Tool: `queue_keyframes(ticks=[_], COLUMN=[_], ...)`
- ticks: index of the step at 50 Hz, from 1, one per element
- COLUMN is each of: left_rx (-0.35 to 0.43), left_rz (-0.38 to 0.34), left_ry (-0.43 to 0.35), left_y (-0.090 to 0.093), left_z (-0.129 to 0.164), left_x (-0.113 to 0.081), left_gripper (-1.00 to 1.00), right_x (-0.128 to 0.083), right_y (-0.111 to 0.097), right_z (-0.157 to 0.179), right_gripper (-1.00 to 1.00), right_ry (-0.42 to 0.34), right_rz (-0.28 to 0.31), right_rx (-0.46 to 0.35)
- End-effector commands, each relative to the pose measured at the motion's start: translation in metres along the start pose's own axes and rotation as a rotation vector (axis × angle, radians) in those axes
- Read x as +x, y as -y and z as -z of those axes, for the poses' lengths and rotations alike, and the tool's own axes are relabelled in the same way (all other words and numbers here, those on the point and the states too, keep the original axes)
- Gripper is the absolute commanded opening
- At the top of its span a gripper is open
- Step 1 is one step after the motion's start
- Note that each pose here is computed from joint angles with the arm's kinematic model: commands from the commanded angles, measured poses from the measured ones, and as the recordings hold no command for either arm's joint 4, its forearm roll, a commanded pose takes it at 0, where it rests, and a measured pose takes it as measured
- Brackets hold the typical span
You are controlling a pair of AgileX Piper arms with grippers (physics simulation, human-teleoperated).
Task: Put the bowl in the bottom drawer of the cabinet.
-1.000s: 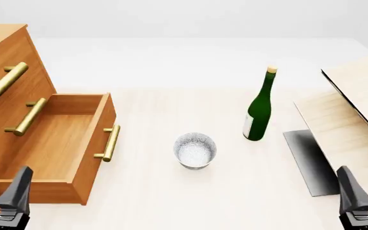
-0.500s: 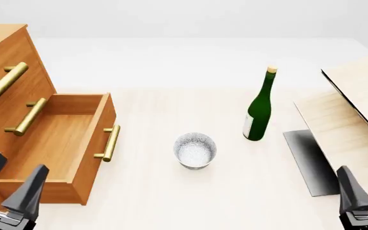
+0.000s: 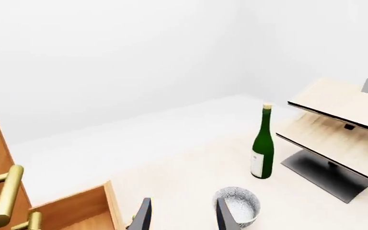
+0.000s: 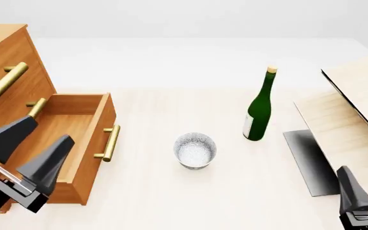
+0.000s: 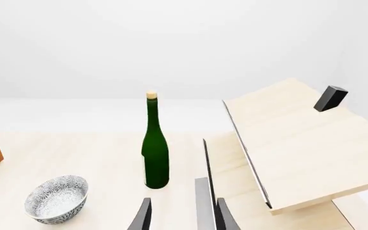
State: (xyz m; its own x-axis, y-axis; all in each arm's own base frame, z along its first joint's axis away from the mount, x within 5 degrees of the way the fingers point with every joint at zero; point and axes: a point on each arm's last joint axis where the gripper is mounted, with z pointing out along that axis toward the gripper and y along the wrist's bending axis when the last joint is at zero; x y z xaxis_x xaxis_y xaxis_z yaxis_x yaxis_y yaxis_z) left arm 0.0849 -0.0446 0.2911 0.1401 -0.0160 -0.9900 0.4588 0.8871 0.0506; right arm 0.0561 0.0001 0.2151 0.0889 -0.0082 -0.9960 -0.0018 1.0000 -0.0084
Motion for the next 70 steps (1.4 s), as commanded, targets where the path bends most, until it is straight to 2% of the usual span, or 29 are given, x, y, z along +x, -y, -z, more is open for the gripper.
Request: queue_keyframes(ticks=[1,4,5,9,14,20,21,32,35,40,58,70], left_rx=[0.078,0.096,0.105,0.116,0.135,0.159,0.149,0.140,0.154,0.165,0.183,0.169], left_rz=[0.016,0.028,0.033,0.040,0.034,0.041,0.061,0.074,0.076,0.088,0.089,0.085], left_ry=[0.002,0.026,0.040,0.038,-0.001,-0.052,-0.070,-0.129,-0.181,-0.192,-0.308,-0.386], left_y=[0.008,0.010,0.011,0.012,0.016,0.022,0.022,0.022,0.027,0.031,0.044,0.045], left_z=[-0.031,-0.031,-0.032,-0.039,-0.055,-0.075,-0.082,-0.101,-0.116,-0.126,-0.179,-0.201], left_x=[-0.026,-0.037,-0.046,-0.062,-0.067,-0.068,-0.069,-0.075,-0.074,-0.081,-0.079,-0.072], left_gripper=[1.00,1.00,1.00,1.00,1.00,1.00,1.00,1.00,1.00,1.00,1.00,1.00], right_x=[0.000,0.000,0.000,0.000,0.000,0.000,0.000,0.000,0.000,0.000,0.000,0.000], right_y=[0.000,0.000,0.000,0.000,0.000,0.000,0.000,0.000,0.000,0.000,0.000,0.000], right_z=[0.000,0.000,0.000,0.000,0.000,0.000,0.000,0.000,0.000,0.000,0.000,0.000], right_gripper=[1.00,1.00,1.00,1.00,1.00,1.00,1.00,1.00,1.00,1.00,1.00,1.00], right_ry=[0.000,0.000,0.000,0.000,0.000,0.000,0.000,0.000,0.000,0.000,0.000,0.000], right_rz=[0.000,0.000,0.000,0.000,0.000,0.000,0.000,0.000,0.000,0.000,0.000,0.000], right_rx=[0.000,0.000,0.000,0.000,0.000,0.000,0.000,0.000,0.000,0.000,0.000,0.000])
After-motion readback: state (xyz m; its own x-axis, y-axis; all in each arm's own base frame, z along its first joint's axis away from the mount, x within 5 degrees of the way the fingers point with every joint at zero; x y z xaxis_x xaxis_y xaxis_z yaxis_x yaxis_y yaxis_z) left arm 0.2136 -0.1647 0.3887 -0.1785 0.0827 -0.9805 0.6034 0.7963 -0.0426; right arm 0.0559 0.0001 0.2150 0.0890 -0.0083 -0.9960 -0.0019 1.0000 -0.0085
